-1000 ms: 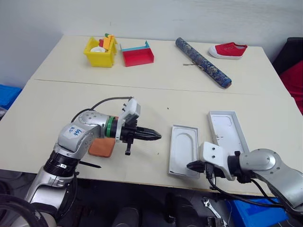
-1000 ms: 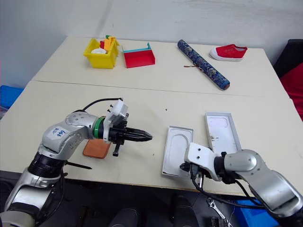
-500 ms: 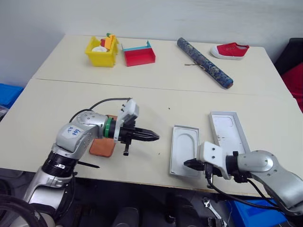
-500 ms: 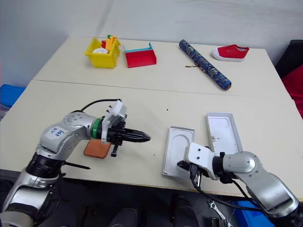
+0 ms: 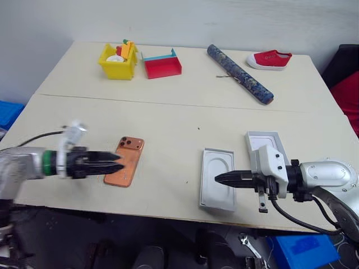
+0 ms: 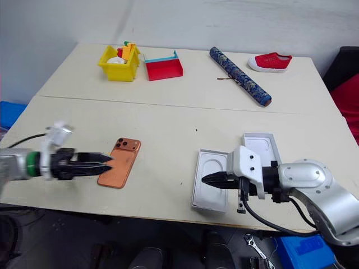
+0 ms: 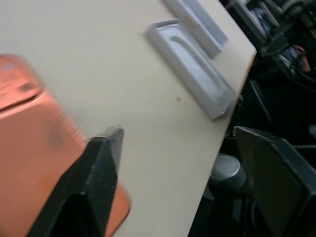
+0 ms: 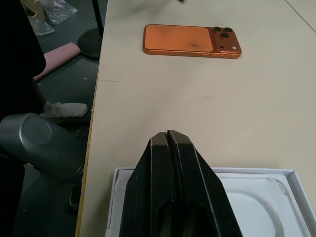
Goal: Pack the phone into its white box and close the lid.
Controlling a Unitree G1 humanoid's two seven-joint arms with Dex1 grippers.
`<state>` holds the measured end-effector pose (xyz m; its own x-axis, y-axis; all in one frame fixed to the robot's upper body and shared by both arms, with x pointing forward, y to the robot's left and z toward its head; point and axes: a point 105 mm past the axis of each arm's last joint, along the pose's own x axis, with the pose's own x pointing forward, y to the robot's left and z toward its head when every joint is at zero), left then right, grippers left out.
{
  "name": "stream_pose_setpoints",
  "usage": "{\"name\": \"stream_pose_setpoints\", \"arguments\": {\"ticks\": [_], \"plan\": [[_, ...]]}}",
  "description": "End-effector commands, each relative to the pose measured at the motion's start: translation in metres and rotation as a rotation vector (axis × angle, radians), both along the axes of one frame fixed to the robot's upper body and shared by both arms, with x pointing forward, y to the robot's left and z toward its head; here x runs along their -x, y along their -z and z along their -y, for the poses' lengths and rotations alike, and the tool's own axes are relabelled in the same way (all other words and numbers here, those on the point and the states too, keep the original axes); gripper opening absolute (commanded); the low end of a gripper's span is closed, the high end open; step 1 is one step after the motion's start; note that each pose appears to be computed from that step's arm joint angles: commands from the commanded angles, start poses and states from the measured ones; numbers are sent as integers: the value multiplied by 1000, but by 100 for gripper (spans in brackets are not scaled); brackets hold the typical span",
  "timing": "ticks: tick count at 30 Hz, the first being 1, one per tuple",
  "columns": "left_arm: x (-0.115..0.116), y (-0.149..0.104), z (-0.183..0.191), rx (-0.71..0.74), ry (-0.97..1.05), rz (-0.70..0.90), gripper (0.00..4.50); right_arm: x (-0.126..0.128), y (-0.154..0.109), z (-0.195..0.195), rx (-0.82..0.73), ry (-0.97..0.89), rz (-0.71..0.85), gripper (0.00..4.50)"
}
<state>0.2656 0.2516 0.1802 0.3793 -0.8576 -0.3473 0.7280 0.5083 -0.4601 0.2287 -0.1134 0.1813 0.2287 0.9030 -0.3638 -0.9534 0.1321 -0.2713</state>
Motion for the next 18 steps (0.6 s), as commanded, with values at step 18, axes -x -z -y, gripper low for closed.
{"name": "stream_pose_setpoints", "arguments": {"ticks": [18], "plan": [[-43, 73, -8, -194, -94, -338, 447, -72, 57, -95, 204, -88, 125, 0]]}}
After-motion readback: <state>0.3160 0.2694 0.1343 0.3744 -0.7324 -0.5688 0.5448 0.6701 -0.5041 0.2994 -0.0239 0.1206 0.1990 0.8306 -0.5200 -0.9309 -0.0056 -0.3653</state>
